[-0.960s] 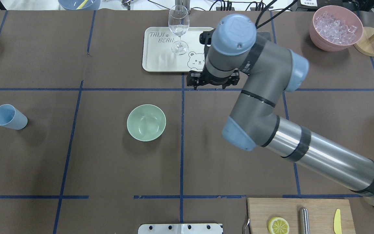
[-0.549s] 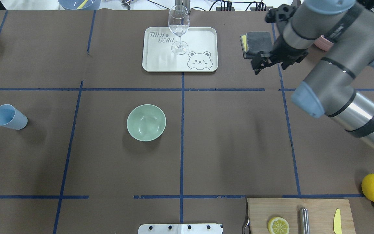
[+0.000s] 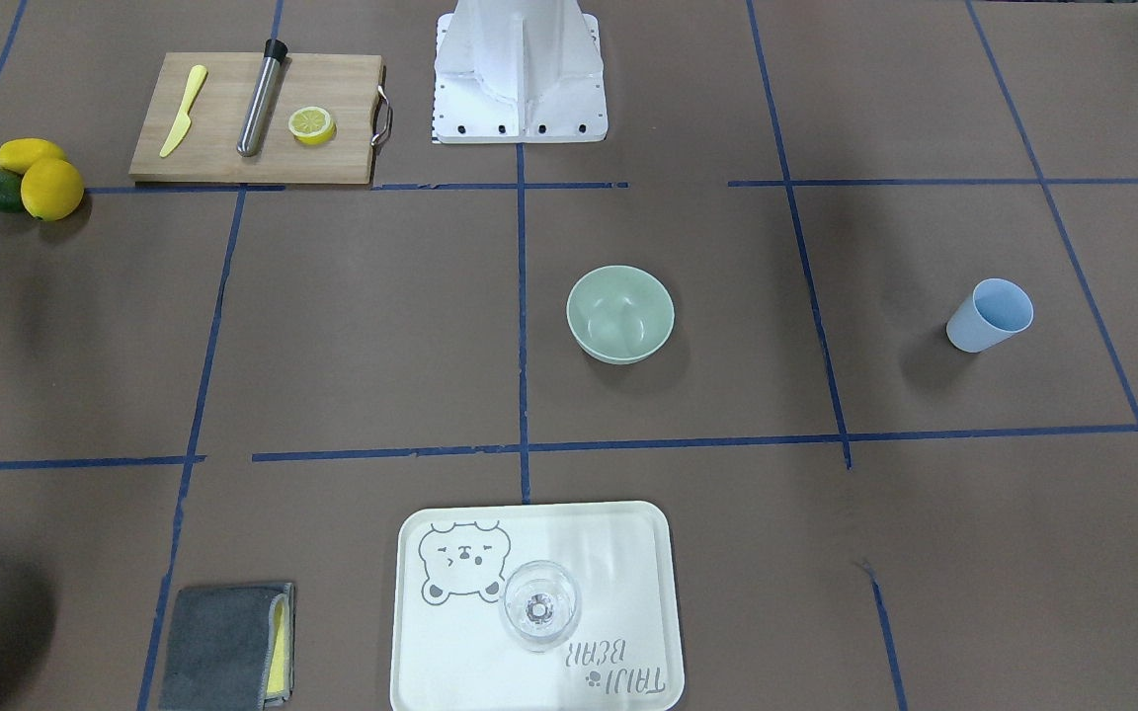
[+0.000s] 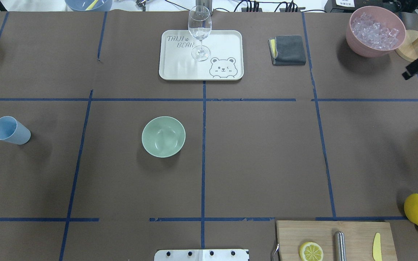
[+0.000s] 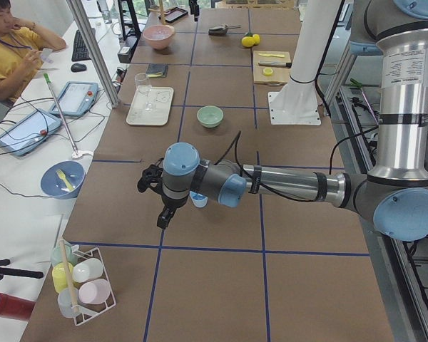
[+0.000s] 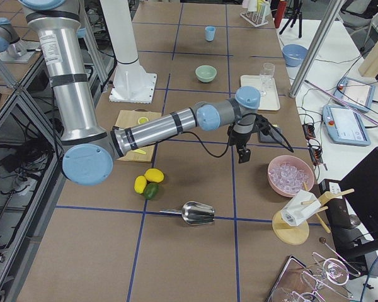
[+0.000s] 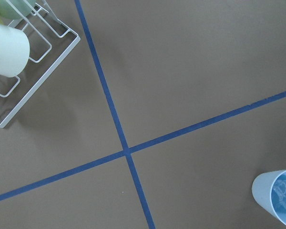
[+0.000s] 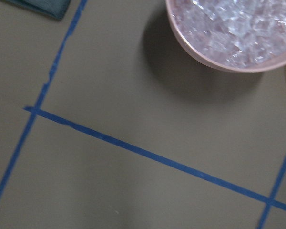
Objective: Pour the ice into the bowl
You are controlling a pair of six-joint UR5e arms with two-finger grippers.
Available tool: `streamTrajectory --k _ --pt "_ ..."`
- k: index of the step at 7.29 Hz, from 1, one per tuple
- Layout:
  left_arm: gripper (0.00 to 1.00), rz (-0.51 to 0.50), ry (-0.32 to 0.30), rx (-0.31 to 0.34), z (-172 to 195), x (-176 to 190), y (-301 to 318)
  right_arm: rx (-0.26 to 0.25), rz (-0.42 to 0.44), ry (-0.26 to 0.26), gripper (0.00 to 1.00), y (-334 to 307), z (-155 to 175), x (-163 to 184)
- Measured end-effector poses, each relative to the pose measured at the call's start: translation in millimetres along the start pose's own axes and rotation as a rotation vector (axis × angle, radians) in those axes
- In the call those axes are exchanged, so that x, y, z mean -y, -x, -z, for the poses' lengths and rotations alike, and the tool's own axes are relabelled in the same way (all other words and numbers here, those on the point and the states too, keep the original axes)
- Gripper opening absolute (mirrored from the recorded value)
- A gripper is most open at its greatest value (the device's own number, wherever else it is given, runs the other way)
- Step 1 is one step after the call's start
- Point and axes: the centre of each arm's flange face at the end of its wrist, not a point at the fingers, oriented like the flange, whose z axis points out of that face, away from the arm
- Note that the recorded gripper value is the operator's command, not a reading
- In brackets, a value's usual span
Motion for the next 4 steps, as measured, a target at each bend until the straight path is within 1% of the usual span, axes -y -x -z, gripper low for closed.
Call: streamTrajectory --k 1,2,3,4 --pt "1.0 -0.046 -0.045 0.002 5.5 14.3 -5.1 -0.01 0.02 0.01 1.0 -43.5 0.9 -30.3" --pt "1.0 -0.114 -0.113 0.005 13.8 27.2 -12.8 -0.016 0.027 0.019 1.0 -73.4 0.6 -51.8" --pt "1.0 -0.175 -0.179 0.008 22.2 34.0 -20.7 -0.017 0.014 0.032 1.0 -93.5 -3.6 -68.5" --pt "1.0 -0.195 -0.245 0.01 31.4 38.0 -29.1 -0.017 -0.004 0.043 1.0 -104.8 -8.7 -81.7"
